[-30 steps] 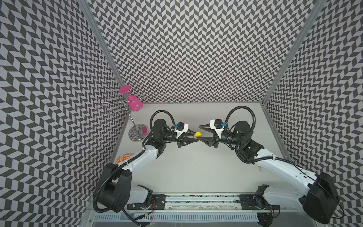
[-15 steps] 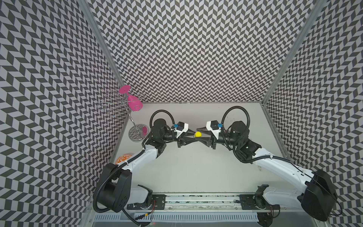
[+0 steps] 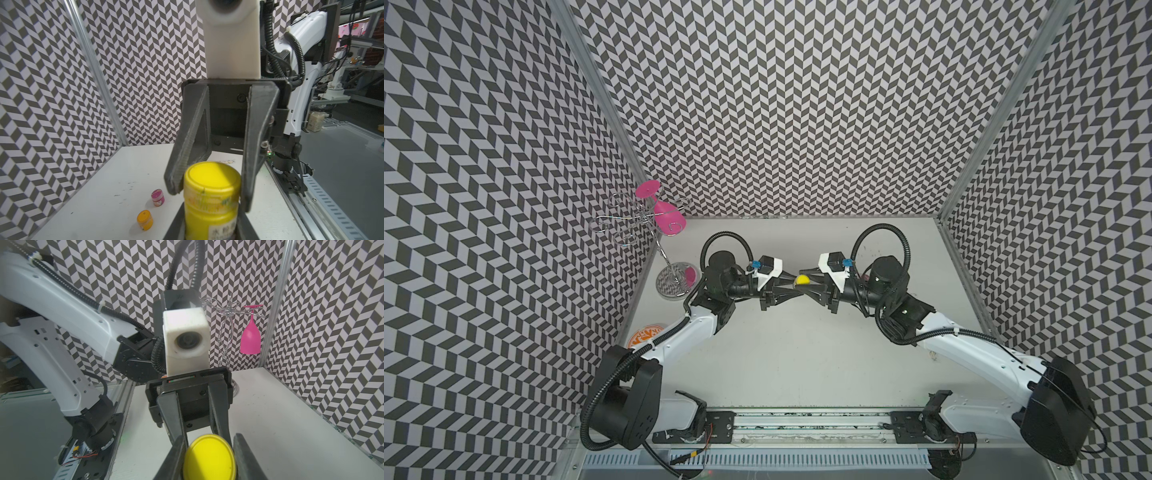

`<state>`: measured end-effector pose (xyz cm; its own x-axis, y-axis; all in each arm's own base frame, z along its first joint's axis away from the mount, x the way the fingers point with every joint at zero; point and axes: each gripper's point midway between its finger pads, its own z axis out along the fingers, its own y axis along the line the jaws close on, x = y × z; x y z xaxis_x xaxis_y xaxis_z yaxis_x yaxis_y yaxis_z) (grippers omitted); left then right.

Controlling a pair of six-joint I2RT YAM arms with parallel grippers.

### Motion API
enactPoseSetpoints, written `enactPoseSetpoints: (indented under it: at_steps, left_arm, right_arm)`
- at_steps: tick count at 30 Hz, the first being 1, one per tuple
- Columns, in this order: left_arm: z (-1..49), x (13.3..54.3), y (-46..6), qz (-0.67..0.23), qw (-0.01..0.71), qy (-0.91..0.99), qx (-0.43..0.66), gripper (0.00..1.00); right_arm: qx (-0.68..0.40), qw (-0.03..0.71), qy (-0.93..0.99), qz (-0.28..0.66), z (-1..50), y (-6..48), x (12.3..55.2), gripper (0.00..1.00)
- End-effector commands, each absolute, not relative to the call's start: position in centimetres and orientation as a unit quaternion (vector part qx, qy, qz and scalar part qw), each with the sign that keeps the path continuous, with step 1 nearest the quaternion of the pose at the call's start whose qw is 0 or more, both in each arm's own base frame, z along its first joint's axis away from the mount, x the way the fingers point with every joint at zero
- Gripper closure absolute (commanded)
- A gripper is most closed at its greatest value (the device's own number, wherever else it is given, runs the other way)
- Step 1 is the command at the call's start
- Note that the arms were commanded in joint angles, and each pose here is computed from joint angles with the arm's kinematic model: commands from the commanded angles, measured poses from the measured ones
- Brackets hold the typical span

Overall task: Close the paint jar lid
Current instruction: Screw the lid onto the paint jar.

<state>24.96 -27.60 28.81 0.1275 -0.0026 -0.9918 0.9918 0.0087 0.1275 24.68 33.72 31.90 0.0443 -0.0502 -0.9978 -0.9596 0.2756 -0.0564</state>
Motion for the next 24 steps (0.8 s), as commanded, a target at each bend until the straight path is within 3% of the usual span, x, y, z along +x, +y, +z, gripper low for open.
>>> enactPoseSetpoints:
  at_steps: [1,13,18,24]
  left_arm:
    - [31.6,25.8,-27.1,-0.408,0.602,0.459,0.51,0.74]
    - [36.2,30.6,-19.1,-0.157,0.794,0.5,0.309,0.74]
    - [37.4,32.4,-14.0,-0.054,0.827,0.521,0.206,0.74]
    - [37.0,33.3,-10.8,0.007,0.827,0.541,0.149,0.75]
  right_arm:
    - [-0.424,0.57,0.583,0.395,32.1,34.7,25.8,0.83]
    - [-0.327,0.526,0.675,0.401,29.6,38.6,27.3,1.0]
    - [-0.245,0.48,0.749,0.386,26.6,41.4,28.1,1.0]
    - [-0.214,0.464,0.766,0.39,25.3,43.6,27.1,1.0]
